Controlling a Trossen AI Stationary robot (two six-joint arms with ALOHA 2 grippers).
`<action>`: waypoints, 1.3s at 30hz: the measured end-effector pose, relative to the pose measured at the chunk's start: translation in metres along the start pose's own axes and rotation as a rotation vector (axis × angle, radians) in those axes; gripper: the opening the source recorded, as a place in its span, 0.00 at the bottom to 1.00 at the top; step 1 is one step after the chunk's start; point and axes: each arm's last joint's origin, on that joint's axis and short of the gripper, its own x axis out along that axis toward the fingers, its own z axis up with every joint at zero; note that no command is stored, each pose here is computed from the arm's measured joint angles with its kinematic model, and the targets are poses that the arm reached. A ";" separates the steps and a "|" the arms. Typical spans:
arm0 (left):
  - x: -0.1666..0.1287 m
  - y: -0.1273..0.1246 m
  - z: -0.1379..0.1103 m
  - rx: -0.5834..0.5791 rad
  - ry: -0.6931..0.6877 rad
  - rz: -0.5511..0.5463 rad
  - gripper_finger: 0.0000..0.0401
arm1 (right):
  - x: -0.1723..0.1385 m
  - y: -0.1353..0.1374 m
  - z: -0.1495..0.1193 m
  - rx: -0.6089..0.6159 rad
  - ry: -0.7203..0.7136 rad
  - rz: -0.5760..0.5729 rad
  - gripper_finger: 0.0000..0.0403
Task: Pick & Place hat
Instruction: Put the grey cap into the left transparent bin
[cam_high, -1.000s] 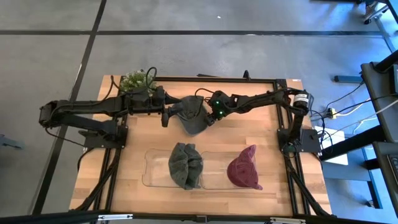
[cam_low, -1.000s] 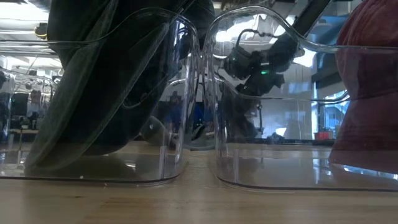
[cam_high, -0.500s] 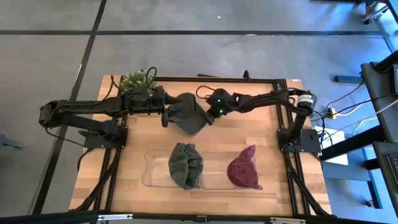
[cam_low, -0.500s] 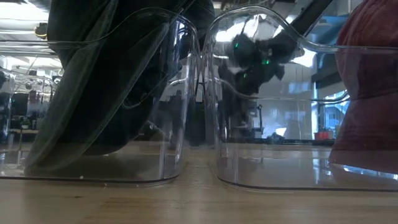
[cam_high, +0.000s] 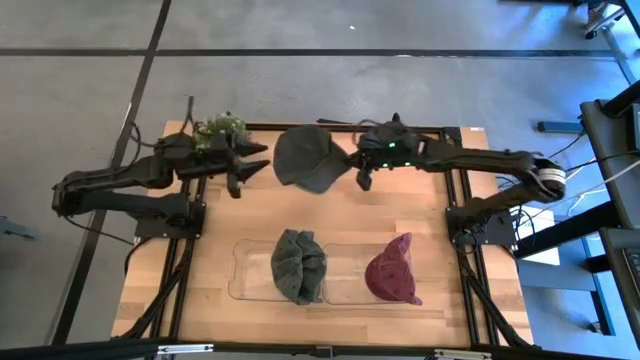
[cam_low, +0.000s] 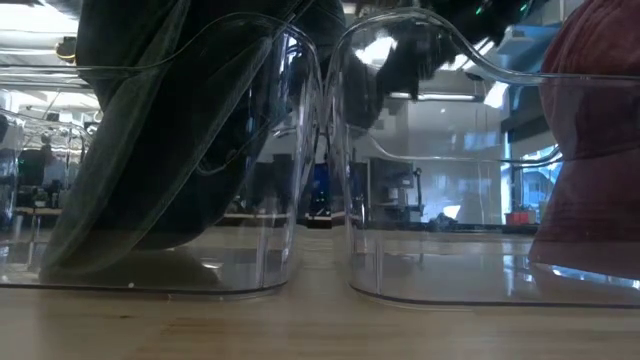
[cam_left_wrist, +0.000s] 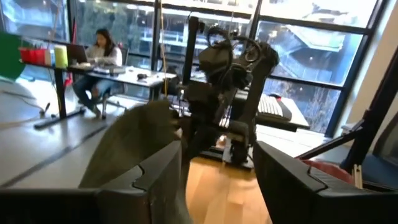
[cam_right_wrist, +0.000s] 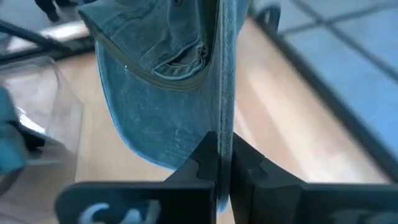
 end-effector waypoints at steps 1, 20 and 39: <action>-0.003 0.000 0.002 0.003 -0.010 -0.001 0.49 | -0.007 0.003 0.004 -0.025 -0.026 0.002 0.04; -0.002 0.000 0.002 -0.094 -0.010 -0.006 0.48 | -0.027 0.046 0.022 -0.172 -0.221 0.002 0.04; 0.003 0.000 -0.003 -0.143 0.020 0.006 0.48 | 0.000 0.049 0.018 -0.122 -0.226 0.077 0.04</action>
